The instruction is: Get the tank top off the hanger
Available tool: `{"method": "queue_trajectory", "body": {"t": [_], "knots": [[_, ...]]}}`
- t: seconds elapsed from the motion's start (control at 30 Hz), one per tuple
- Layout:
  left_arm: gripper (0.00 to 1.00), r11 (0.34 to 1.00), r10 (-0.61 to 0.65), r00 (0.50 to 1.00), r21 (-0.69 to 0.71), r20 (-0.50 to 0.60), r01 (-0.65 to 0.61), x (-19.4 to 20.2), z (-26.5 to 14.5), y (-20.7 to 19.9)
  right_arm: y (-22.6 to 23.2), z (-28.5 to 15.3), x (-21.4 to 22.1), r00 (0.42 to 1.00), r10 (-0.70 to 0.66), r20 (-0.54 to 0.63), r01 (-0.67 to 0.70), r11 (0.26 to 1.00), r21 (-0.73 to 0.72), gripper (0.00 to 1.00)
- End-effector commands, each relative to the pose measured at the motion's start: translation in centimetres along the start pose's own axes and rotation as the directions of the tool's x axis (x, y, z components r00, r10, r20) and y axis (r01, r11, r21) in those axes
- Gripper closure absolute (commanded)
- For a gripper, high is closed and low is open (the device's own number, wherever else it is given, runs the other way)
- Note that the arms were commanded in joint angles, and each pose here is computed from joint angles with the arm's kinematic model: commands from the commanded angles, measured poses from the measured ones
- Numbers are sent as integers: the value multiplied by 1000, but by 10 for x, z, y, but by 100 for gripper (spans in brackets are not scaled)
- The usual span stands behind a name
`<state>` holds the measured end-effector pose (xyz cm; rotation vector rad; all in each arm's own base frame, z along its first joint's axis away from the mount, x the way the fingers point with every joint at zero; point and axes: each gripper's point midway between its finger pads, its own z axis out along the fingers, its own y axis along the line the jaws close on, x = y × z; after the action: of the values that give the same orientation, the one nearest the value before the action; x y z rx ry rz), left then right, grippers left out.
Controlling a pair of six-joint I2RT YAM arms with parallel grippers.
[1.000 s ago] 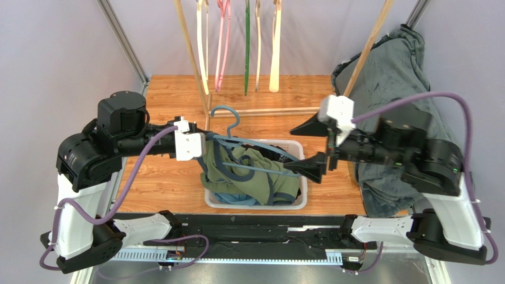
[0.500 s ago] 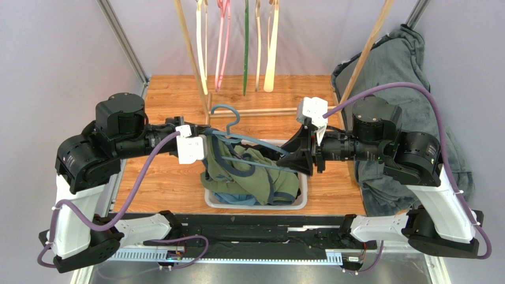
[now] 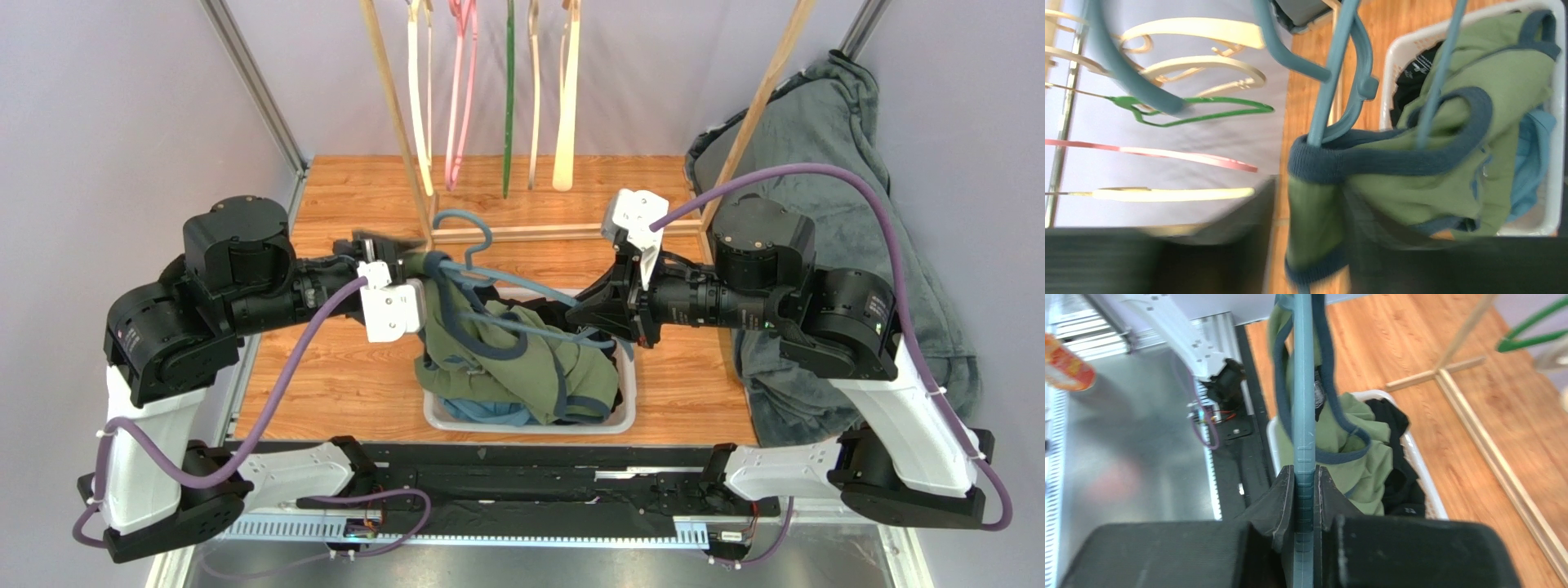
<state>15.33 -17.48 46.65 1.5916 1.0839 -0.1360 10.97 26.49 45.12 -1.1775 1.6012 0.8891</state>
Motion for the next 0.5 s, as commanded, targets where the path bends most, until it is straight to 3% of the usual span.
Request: {"method": "queue_trajectory", "body": {"t": [0.0,0.03,0.33,0.47], "knots": [[9,991,-67,989,-110,134,82,-32,-10,25,-27,-11,-11,996,-25,89,10,986,167,100],[2,989,-86,986,-111,142,102,-32,-10,24,-32,-14,-12,995,-30,100,9,979,202,100],[2,897,-332,925,-240,186,371,-21,-27,28,-35,-35,-10,987,-84,134,48,967,250,100],[2,881,-453,882,-84,125,465,-6,-3,-15,-33,-41,-19,982,-102,160,60,967,249,100]]}}
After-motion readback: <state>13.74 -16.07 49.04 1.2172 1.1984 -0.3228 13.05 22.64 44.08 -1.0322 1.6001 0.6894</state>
